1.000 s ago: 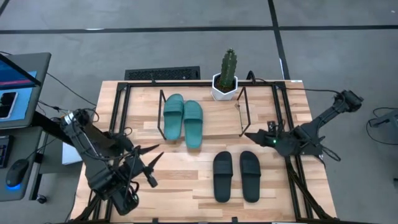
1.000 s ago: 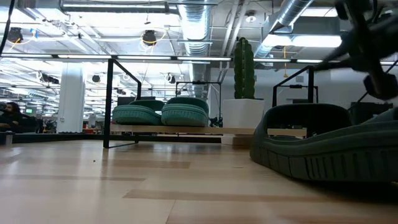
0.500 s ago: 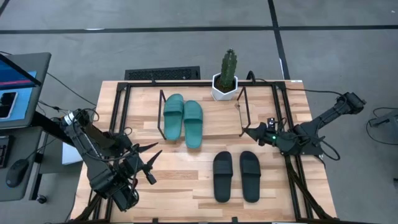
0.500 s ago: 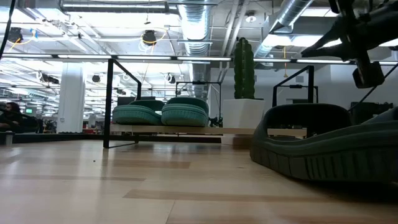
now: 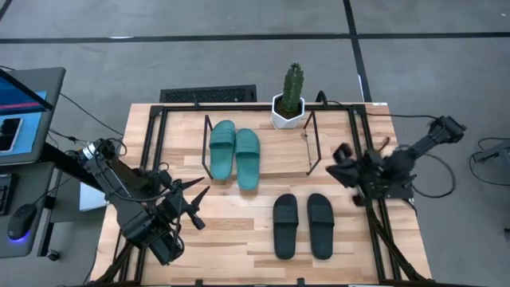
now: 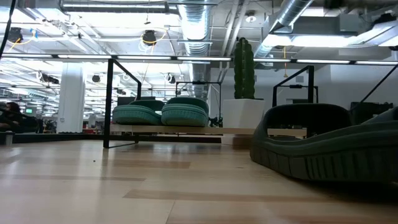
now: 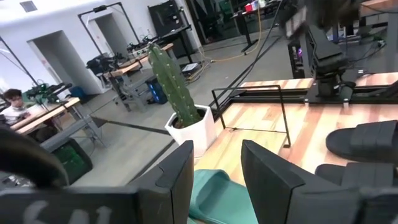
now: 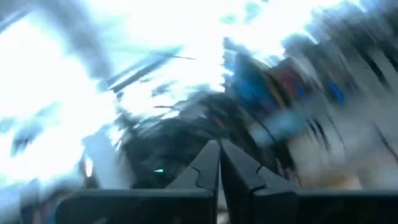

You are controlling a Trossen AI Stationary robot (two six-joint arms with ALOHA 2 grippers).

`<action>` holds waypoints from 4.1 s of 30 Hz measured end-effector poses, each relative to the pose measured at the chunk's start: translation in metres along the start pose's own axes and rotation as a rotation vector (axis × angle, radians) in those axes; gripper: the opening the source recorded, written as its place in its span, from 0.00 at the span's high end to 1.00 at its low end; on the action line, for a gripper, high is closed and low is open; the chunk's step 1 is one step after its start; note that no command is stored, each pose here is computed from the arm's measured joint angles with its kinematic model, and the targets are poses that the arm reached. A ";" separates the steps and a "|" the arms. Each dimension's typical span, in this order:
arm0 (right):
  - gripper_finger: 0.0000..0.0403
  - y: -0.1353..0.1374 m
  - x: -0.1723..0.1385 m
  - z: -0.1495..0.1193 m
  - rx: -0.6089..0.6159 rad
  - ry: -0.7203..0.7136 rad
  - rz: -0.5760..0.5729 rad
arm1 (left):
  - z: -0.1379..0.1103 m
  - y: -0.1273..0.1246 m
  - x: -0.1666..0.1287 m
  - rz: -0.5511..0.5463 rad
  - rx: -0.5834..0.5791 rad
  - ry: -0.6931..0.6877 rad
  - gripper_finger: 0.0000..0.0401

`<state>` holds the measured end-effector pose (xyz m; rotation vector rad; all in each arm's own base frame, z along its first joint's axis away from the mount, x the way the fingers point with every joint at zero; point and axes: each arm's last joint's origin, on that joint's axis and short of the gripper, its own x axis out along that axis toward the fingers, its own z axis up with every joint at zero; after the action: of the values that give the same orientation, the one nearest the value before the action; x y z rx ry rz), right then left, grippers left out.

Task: Pick and place slides into the shelf
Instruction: Put the left black slipper on the shelf

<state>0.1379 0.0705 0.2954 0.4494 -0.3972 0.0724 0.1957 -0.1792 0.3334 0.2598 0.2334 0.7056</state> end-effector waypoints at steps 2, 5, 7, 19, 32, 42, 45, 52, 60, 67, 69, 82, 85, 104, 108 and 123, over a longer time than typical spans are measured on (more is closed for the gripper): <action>0.98 0.015 0.006 0.017 -0.212 -0.007 0.095 | 0.000 0.000 0.001 0.003 0.002 -0.004 0.69; 0.98 0.035 0.018 0.044 -0.429 0.146 0.090 | 0.002 0.003 0.001 0.004 -0.007 -0.005 0.69; 0.97 0.045 0.028 0.060 -0.525 0.316 0.019 | 0.003 0.006 0.000 0.002 -0.017 -0.003 0.69; 0.99 0.083 0.087 0.066 -0.608 1.286 -0.133 | 0.002 0.005 -0.001 -0.012 -0.027 0.031 0.69; 1.00 0.082 0.120 -0.033 -0.655 1.662 -0.244 | 0.000 0.004 -0.007 -0.043 -0.023 0.064 0.69; 1.00 0.100 0.119 -0.055 -0.488 1.636 -0.263 | 0.004 -0.006 -0.016 -0.088 -0.183 0.028 0.69; 0.97 0.106 0.114 -0.077 -0.403 1.724 -0.314 | 0.005 -0.008 -0.016 -0.090 -0.201 0.029 0.69; 0.70 0.116 0.104 -0.124 -0.316 1.904 -0.329 | 0.009 -0.007 -0.016 -0.103 -0.204 0.054 0.69; 0.36 0.116 0.126 -0.170 -0.221 1.849 -0.418 | 0.010 -0.008 -0.017 -0.123 -0.192 0.103 0.69; 0.29 0.118 0.155 -0.205 -0.146 1.765 -0.394 | 0.008 -0.008 -0.017 -0.146 -0.188 0.167 0.69; 0.29 0.118 0.159 -0.212 -0.147 1.768 -0.395 | 0.008 -0.008 -0.017 -0.151 -0.187 0.180 0.69; 0.29 0.106 0.160 -0.260 -0.152 1.808 -0.408 | 0.007 -0.009 -0.019 -0.176 -0.134 0.218 0.69; 0.29 0.098 0.155 -0.273 -0.202 1.841 -0.442 | 0.006 -0.009 -0.019 -0.180 -0.122 0.225 0.69; 0.42 0.069 0.146 -0.312 -0.186 1.890 -0.599 | 0.006 -0.009 -0.021 -0.196 -0.107 0.238 0.69; 0.73 0.063 0.149 -0.311 -0.127 1.871 -0.666 | 0.006 -0.009 -0.021 -0.196 -0.107 0.238 0.69; 0.99 0.085 0.170 -0.280 -0.159 1.910 -0.750 | 0.006 -0.009 -0.021 -0.196 -0.107 0.237 0.69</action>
<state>0.3816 0.2657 0.1653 0.1878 1.6321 -0.2631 0.1874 -0.2011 0.3384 0.0493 0.4400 0.5521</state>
